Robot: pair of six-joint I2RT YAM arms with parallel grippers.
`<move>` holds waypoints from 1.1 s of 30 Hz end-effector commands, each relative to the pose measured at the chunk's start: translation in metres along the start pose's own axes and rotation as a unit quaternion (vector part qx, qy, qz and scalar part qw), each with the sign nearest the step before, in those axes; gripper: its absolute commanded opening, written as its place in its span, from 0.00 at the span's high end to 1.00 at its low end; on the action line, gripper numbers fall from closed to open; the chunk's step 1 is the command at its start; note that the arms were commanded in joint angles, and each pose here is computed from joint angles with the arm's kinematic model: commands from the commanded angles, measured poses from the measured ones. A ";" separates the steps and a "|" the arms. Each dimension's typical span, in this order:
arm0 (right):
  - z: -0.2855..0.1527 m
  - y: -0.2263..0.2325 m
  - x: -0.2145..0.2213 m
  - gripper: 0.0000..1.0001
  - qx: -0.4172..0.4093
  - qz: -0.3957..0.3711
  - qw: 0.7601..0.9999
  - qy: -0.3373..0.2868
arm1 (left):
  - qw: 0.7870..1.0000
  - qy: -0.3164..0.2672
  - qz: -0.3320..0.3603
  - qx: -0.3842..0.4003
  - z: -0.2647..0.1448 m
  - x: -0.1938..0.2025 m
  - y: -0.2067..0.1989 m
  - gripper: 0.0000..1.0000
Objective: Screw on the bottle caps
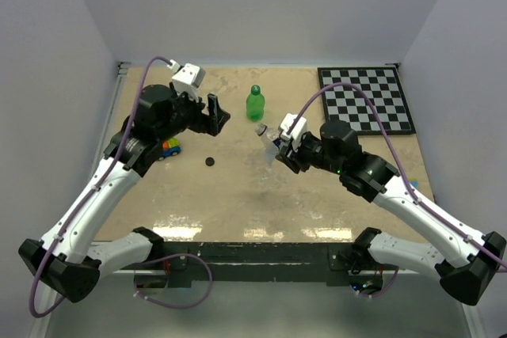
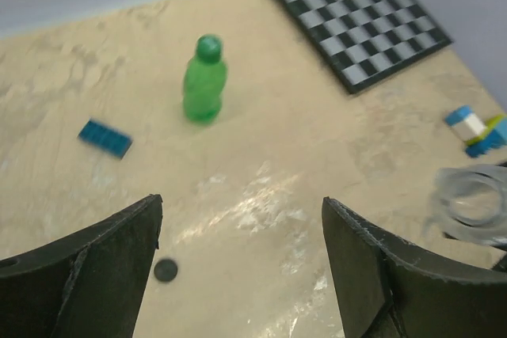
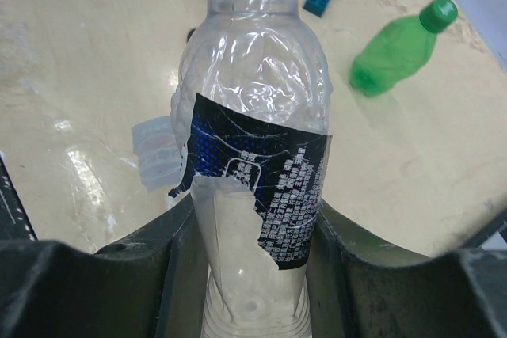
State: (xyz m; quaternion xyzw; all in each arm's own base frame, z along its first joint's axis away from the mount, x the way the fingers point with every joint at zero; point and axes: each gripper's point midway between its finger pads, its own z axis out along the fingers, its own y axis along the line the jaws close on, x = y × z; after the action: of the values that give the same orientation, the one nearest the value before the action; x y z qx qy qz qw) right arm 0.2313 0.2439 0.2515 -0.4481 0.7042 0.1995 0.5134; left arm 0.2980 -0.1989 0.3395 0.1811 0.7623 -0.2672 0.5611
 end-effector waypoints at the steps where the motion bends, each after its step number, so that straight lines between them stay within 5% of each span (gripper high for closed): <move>1: -0.013 -0.014 -0.012 0.77 0.034 -0.023 0.999 -0.001 | 0.973 0.143 -0.055 -0.172 0.002 0.089 0.062 0.15; 12: -0.016 -0.016 -0.011 0.77 0.037 -0.035 0.999 -0.002 | 0.915 0.314 -0.055 -0.248 0.028 0.216 0.106 0.23; 33: -0.020 -0.019 -0.001 0.77 0.049 -0.046 0.998 0.012 | 0.876 0.414 -0.039 -0.244 0.066 0.285 0.125 0.45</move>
State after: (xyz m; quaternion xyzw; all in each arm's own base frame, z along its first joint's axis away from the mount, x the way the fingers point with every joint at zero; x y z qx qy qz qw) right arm 0.2329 0.2233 0.2500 -0.4592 0.7075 0.1488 0.5162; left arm 0.3172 -0.1443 0.0197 0.0971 0.9766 0.0047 0.1918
